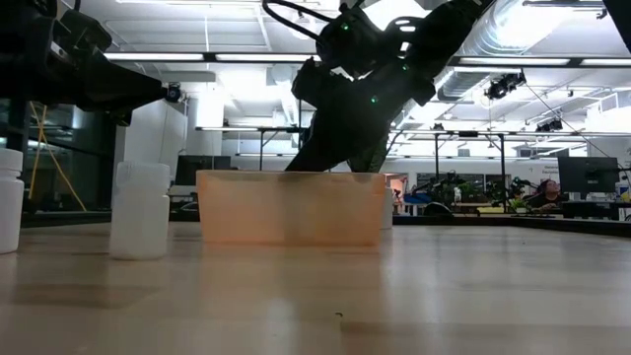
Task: Pick and place pill bottles into a basket
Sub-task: Put the blue pill bottle into the orange bin, then put the white pill bottle into the orange bin
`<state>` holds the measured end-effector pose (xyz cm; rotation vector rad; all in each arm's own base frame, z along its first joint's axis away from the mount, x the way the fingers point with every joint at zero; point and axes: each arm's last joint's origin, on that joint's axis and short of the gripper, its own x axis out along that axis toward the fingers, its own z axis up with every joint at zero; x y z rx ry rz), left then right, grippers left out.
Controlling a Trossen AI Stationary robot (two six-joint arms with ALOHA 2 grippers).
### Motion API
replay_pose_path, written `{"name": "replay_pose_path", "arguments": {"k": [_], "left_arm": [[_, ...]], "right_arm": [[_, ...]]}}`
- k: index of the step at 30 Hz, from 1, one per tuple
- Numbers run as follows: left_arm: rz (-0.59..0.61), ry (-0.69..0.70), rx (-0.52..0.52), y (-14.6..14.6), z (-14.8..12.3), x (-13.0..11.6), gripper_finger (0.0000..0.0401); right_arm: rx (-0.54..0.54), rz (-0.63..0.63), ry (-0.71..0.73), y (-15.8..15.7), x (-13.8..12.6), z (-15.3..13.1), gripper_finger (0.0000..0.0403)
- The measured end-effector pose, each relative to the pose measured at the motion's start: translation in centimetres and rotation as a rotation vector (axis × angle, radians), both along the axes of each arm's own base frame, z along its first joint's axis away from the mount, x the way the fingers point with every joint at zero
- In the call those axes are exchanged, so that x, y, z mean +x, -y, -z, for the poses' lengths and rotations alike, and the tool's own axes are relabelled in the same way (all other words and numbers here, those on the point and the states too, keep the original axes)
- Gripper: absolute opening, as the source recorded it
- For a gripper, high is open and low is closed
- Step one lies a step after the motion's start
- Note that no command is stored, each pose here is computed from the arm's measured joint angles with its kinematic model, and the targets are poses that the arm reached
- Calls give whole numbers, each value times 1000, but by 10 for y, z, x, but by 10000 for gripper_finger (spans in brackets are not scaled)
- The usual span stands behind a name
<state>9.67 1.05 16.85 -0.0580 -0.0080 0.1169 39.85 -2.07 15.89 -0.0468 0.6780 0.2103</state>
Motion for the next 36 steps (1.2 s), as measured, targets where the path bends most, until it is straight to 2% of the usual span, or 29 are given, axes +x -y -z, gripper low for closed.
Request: {"name": "replay_pose_path", "arguments": {"k": [8,15,19,25,28,32,36], "left_arm": [[0,0,0,0,0,0,133],[0,0,0,0,0,0,133],[0,0,0,0,0,0,133],[0,0,0,0,0,0,133],[0,0,0,0,0,0,133],[0,0,0,0,0,0,133],[0,-1,0,0,0,0,133]], "right_arm": [[0,-3,27,0,2,-2,136],[43,-100,289,-8,11,-31,136],[13,-193,315,-35,12,-31,145],[-147,-153,327,-72,11,-30,207],[-186,-103,319,-80,9,-31,229],[-162,-77,296,-81,1,-44,229],[-166,-51,282,-73,-16,-62,205]]}}
